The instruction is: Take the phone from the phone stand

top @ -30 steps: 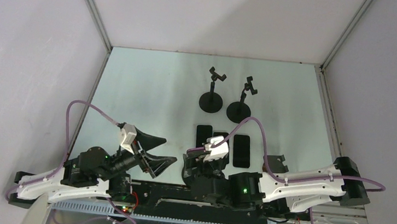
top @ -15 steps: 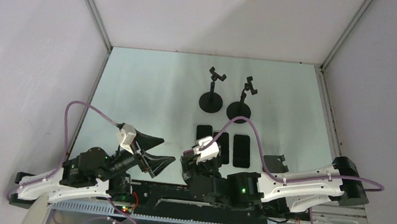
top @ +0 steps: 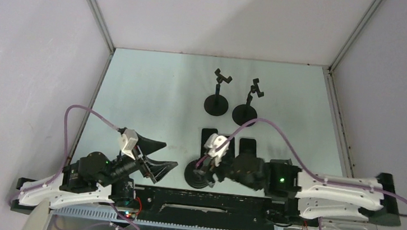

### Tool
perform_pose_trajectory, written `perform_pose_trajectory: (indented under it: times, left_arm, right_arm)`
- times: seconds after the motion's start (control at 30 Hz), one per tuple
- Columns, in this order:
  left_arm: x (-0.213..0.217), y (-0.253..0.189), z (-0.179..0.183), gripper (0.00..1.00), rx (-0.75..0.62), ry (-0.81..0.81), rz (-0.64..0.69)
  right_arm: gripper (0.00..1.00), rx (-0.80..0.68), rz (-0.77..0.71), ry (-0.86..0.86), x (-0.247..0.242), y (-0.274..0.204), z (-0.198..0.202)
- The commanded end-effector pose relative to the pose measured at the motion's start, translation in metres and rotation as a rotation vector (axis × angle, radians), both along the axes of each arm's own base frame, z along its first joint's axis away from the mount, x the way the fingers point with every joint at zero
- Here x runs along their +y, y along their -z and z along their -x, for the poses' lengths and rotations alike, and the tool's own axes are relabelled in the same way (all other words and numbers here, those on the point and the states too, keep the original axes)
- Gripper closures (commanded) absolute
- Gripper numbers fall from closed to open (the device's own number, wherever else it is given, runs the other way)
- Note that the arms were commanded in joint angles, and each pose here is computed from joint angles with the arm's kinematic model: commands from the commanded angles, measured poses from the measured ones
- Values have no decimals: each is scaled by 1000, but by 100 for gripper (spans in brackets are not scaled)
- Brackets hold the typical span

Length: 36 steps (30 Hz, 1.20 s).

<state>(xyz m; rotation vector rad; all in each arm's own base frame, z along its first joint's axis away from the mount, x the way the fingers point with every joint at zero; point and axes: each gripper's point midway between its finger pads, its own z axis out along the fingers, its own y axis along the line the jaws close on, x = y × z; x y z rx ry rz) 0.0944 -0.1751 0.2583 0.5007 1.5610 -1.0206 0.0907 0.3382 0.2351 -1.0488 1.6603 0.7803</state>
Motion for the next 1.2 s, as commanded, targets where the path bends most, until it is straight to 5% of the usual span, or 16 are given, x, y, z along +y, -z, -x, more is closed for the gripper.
perform_pose_trajectory:
  times: [0.0, 0.3, 0.53, 0.83, 1.17]
  left_arm:
    - [-7, -8, 8, 0, -86, 72, 7]
    - [-57, 2, 29, 10, -228, 286, -103]
    - [-85, 6, 48, 12, -329, 436, -105]
    - [-100, 10, 69, 18, -453, 528, -111]
    - [-115, 34, 80, 29, -398, 582, -190]
  right_arm:
    - [100, -110, -146, -460, -10, -42, 45]
    - [100, -209, -247, -773, -33, -68, 60]
    - [100, -202, -253, -845, -31, -70, 65]
    - [100, -181, -245, -845, -24, -66, 63]
    - [100, -197, -226, -780, -12, -61, 53]
